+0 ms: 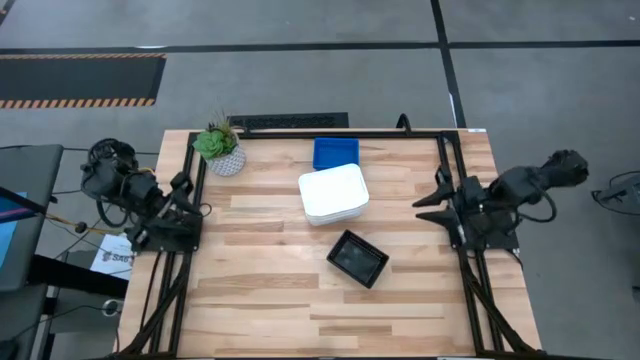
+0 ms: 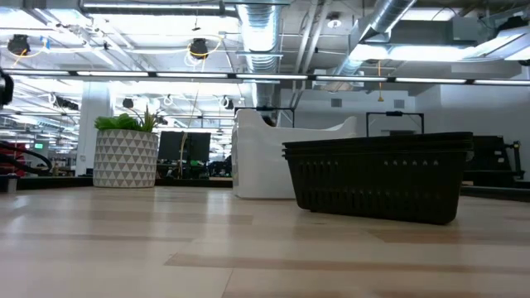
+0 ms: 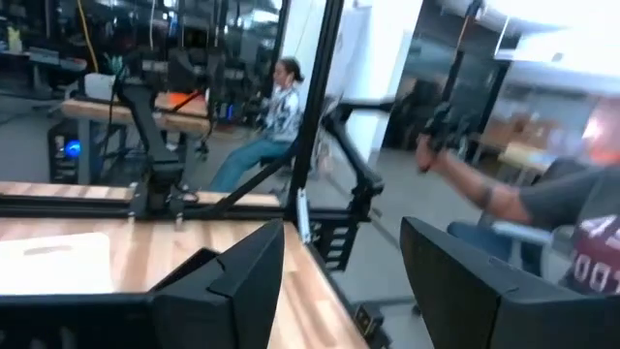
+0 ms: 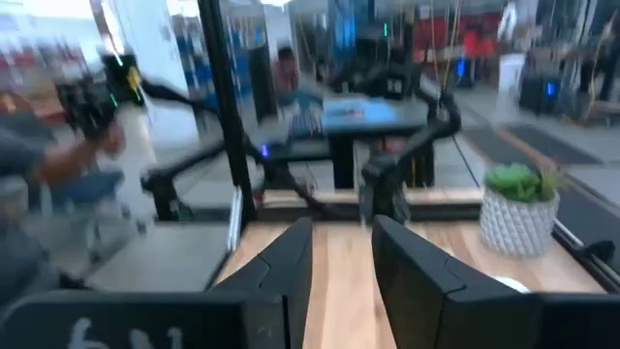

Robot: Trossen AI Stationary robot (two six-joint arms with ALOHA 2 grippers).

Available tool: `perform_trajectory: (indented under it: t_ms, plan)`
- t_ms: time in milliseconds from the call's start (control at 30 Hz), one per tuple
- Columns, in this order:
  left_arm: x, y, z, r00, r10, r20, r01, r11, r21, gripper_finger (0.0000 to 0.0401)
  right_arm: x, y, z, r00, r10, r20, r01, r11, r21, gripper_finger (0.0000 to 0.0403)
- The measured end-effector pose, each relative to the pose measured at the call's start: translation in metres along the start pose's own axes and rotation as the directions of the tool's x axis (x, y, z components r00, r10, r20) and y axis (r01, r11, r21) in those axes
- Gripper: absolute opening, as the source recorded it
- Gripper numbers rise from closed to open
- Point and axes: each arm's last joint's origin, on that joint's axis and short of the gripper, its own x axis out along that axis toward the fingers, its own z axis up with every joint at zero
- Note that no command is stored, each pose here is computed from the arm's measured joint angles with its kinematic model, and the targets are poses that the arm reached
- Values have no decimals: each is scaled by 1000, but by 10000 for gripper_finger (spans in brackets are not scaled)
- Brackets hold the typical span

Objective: Stack baskets by color
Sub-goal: Return to Home Position

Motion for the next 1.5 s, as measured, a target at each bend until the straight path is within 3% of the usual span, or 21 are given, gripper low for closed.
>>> perform_trajectory:
  t_ms: [233, 333, 567, 667, 767, 900, 1033, 1233, 1500]
  plan:
    - [-7, 13, -48, 994, -26, 106, 34, 997, -71, 197, -13, -18, -78, 989, 52, 140, -64, 994, 87, 134]
    - [4, 13, -69, 994, -9, 109, 19, 996, -87, 197, -17, -23, -108, 979, 79, 187, -106, 985, 139, 135]
    - [25, 9, -115, 988, -77, 132, 94, 987, -129, 197, -20, -31, -172, 948, 94, 304, -144, 979, 145, 136]
    - [31, 9, -131, 977, -107, 184, 135, 980, -149, 197, -21, -31, -176, 960, 94, 264, -144, 974, 174, 137]
    - [37, 11, -157, 982, -104, 159, 127, 981, -146, 197, -22, -31, -175, 957, 94, 275, -139, 979, 151, 137]
    - [39, 13, -167, 992, -92, 88, 105, 984, -146, 197, -23, -32, -179, 968, 87, 237, -117, 986, 117, 139]
    - [38, 13, -164, 985, -135, 108, 143, 987, -78, 197, -21, -34, -185, 981, 72, 178, -94, 989, 118, 139]
    - [39, 14, -172, 989, -147, 29, 147, 989, 7, 197, -20, -34, -194, 995, 63, 81, -71, 992, 107, 143]
    - [40, 17, -175, 995, -103, 3, 103, 995, 8, 197, -20, -36, -201, 1000, 21, 19, -23, 995, 99, 146]
